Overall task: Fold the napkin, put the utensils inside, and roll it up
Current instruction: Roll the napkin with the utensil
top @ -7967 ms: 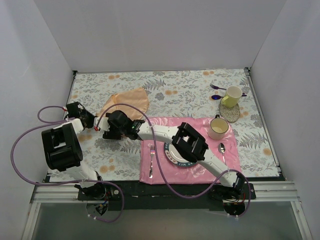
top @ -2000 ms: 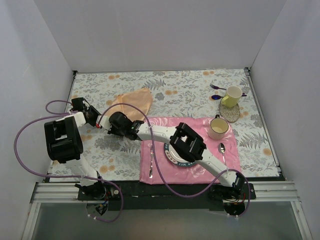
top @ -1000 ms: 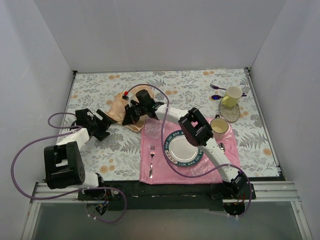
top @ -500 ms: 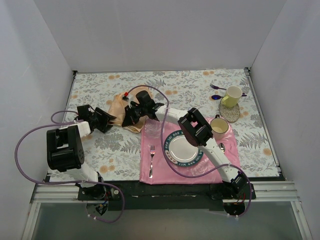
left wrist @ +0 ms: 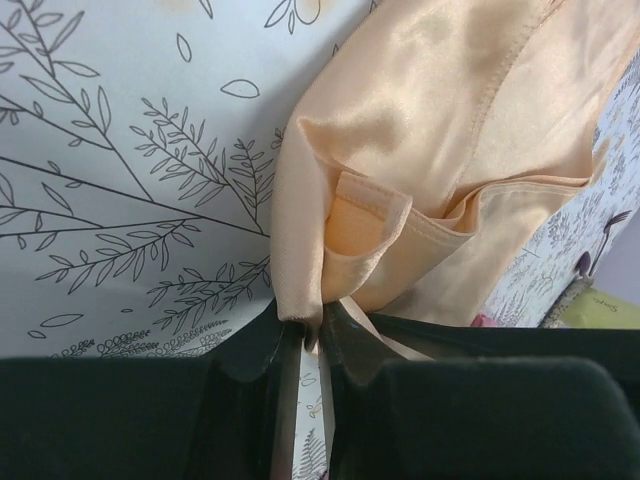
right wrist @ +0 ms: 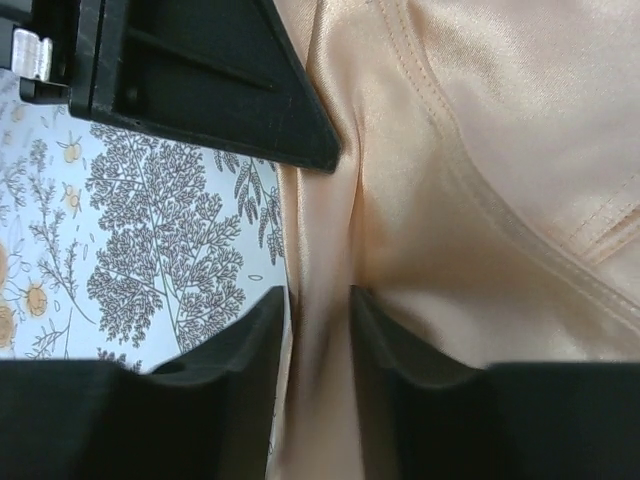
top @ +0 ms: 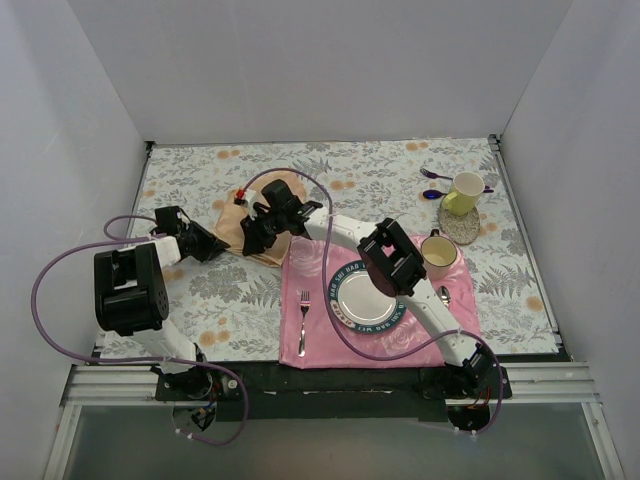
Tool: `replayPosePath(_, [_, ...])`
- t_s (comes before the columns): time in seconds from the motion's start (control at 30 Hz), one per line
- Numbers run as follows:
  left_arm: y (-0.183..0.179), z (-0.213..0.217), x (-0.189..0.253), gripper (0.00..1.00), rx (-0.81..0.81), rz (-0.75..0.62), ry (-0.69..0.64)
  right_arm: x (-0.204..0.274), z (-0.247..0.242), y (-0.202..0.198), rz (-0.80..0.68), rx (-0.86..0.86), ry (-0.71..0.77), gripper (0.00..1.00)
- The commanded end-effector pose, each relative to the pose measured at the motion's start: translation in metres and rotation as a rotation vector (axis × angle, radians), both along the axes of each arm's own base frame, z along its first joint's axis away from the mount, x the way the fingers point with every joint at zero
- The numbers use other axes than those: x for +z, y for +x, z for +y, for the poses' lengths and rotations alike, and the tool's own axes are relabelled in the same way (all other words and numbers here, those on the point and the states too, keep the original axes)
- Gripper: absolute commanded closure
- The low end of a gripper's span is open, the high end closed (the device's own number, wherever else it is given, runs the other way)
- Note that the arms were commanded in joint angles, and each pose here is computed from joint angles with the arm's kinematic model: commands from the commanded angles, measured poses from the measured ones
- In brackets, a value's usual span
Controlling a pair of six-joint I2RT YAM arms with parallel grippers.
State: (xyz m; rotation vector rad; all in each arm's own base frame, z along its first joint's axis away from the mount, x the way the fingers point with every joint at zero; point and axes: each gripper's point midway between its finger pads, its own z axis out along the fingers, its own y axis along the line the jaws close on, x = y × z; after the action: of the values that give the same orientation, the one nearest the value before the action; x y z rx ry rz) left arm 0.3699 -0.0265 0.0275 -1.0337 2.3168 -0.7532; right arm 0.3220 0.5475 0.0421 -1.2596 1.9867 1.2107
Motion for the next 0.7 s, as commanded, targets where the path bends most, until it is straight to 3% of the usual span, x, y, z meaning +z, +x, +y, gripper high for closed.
replayPosePath(0.0, [0.008, 0.000, 0.010, 0.91, -0.046, -0.023, 0.010, 0.050, -0.002, 0.006, -0.222, 0.009, -0.055, 0.53])
replayPosePath(0.27, [0.009, 0.000, 0.012, 0.97, -0.060, -0.013, -0.018, 0.048, -0.007, -0.002, -0.453, -0.017, -0.188, 0.38])
replayPosePath(0.67, [0.009, 0.007, 0.010, 0.98, -0.052, 0.001, -0.044, 0.026, -0.005, -0.009, -0.701, -0.008, -0.339, 0.37])
